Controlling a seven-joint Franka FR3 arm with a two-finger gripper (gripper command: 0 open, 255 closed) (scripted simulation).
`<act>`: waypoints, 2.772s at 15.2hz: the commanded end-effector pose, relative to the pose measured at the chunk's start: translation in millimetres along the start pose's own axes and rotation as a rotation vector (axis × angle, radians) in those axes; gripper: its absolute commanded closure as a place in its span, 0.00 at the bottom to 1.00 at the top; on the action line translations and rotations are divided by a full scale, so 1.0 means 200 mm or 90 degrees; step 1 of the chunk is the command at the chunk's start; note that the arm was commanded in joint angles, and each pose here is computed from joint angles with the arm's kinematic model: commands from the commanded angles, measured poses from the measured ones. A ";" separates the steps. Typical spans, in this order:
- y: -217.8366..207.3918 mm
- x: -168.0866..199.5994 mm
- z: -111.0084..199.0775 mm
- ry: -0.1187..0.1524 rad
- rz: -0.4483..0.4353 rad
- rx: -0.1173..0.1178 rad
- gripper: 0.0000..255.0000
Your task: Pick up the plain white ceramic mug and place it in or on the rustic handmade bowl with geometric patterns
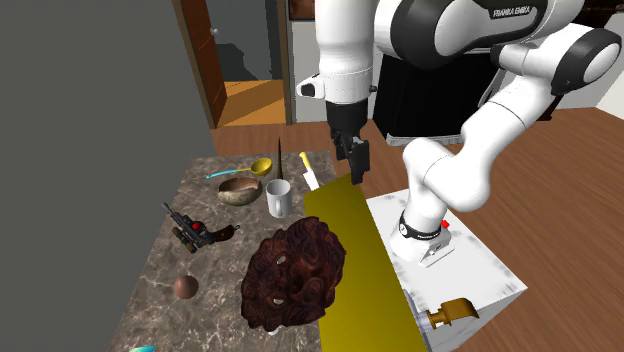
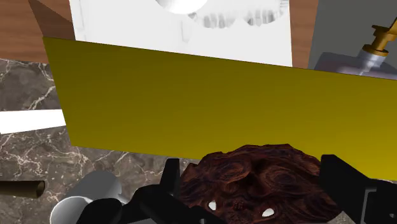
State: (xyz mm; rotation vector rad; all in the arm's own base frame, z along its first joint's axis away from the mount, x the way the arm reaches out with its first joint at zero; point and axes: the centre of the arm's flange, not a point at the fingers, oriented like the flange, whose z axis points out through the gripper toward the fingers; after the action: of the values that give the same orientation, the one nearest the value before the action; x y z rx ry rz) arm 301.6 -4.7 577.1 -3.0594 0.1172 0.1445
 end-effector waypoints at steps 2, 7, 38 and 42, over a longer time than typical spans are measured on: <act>0.05 0.02 0.04 0.007 -0.003 -0.001 0.00; 0.29 0.11 0.21 0.039 -0.018 -0.007 0.00; 1.22 0.65 1.01 0.166 -0.077 -0.028 0.00; 1.22 0.65 1.01 0.166 -0.077 -0.028 0.00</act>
State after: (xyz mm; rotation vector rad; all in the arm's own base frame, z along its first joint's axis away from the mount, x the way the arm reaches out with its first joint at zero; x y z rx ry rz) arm 392.4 -241.6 347.1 -3.1021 -0.0561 -0.2621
